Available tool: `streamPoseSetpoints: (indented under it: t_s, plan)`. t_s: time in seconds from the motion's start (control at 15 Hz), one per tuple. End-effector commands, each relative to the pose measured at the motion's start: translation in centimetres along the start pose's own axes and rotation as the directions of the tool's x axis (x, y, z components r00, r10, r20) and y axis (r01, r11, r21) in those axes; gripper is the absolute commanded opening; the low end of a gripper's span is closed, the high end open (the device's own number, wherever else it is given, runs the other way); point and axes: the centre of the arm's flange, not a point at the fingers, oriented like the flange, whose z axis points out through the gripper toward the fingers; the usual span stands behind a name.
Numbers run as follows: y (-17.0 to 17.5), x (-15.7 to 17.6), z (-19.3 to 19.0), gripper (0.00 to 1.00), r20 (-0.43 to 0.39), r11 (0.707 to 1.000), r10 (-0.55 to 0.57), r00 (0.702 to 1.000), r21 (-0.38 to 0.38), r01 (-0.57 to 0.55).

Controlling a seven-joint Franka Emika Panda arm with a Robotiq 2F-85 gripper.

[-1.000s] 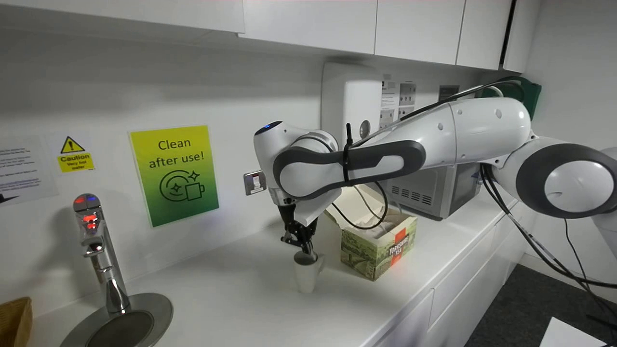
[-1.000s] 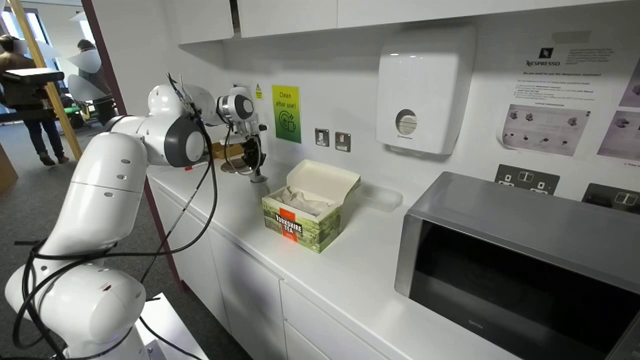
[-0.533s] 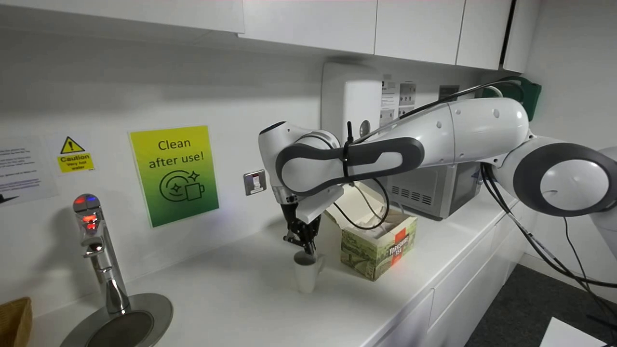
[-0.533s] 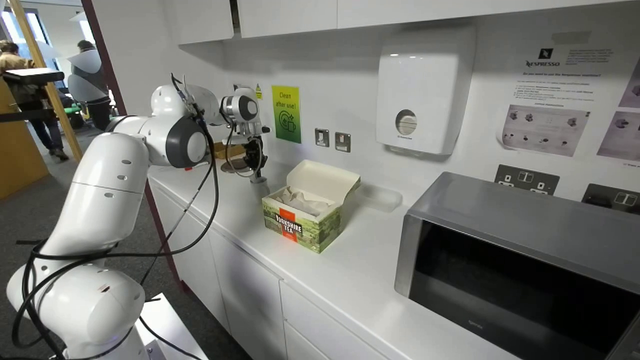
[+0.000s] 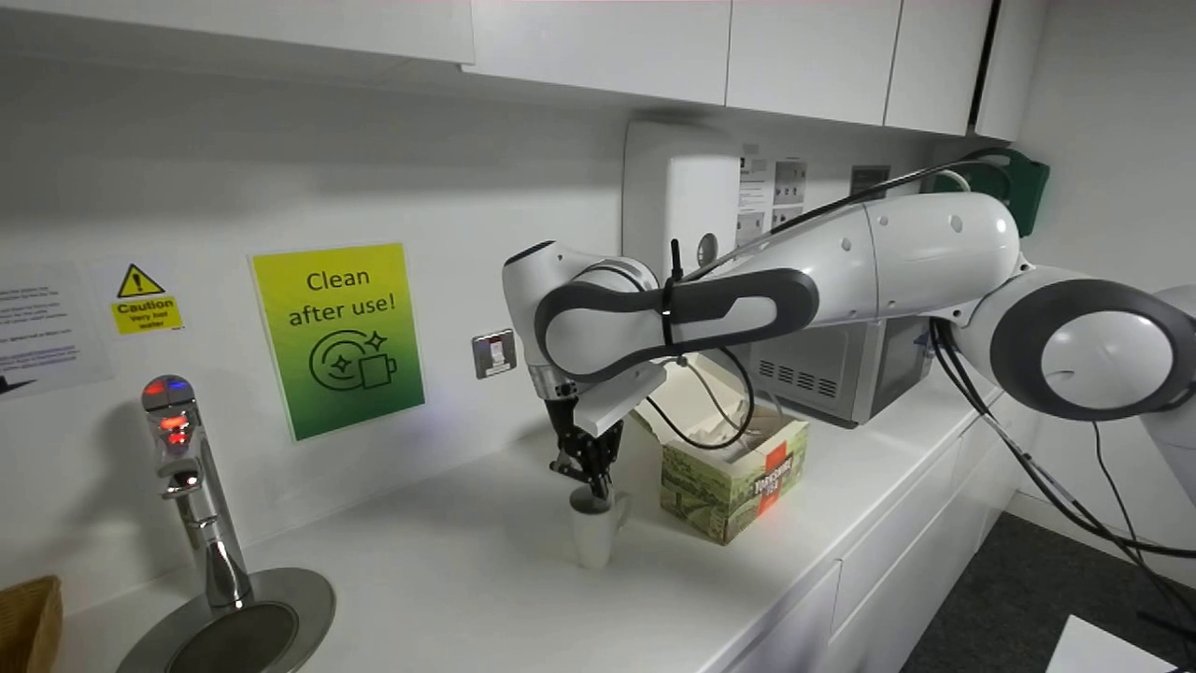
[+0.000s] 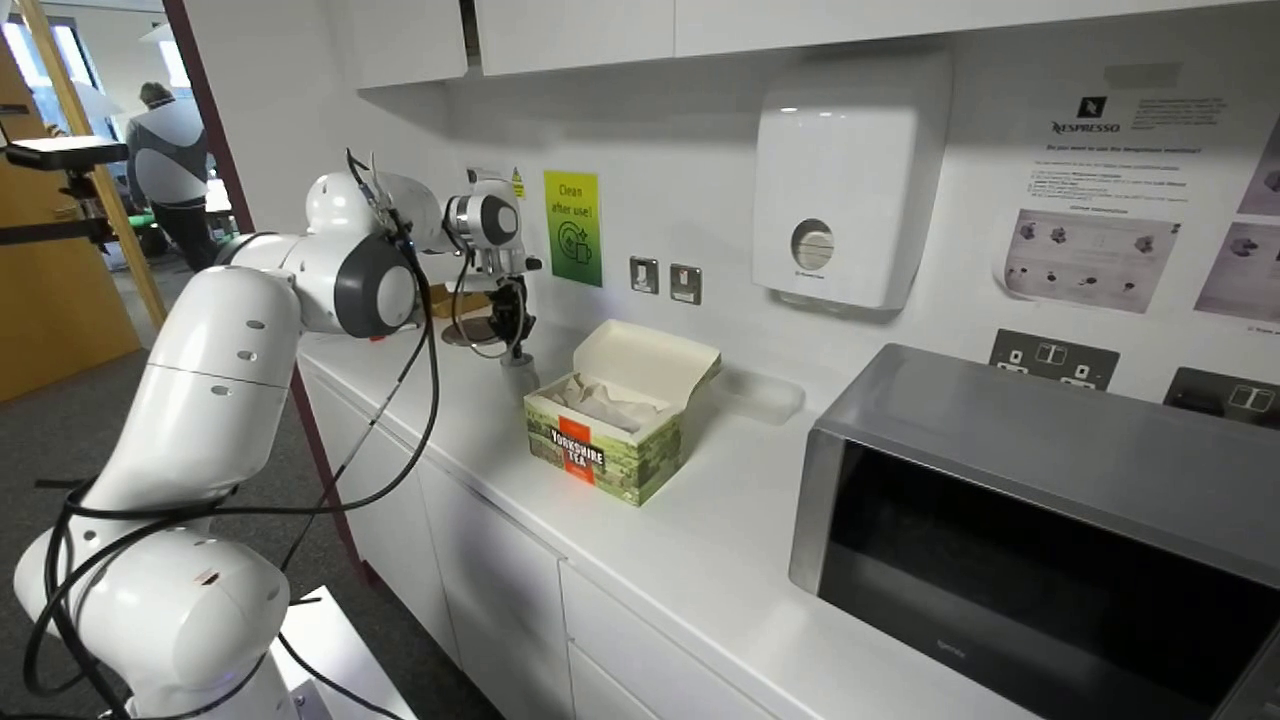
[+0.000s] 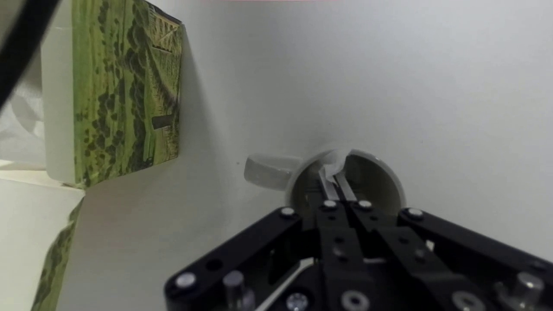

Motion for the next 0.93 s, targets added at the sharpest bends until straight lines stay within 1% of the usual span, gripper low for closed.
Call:
streamPoseSetpoints:
  t_s: [0.0,0.07,0.13,0.2,0.47,0.6,0.8,0.87]
  plan:
    - [0.6,0.0,0.0,0.0,0.03,1.0,-0.01,1.0,0.019,0.009]
    - [0.6,0.0,0.1,0.0,0.031,1.0,-0.007,1.0,0.019,0.006]
    - [0.6,0.0,0.1,0.26,0.031,1.0,-0.005,1.0,0.017,0.005]
    - [0.7,-0.1,0.1,0.27,0.03,1.0,-0.007,1.0,0.017,0.007]
    - [0.8,-0.7,-0.7,0.57,0.01,1.0,-0.011,1.0,0.012,0.01]
    - [0.8,-1.0,-1.2,0.7,0.003,1.0,-0.012,1.0,0.015,0.012]
    - [0.6,-1.9,-2.5,0.94,-0.018,1.0,-0.021,1.0,0.021,0.022]
    - [0.6,-2.2,-3.0,0.99,-0.028,0.999,-0.026,0.999,0.025,0.027]
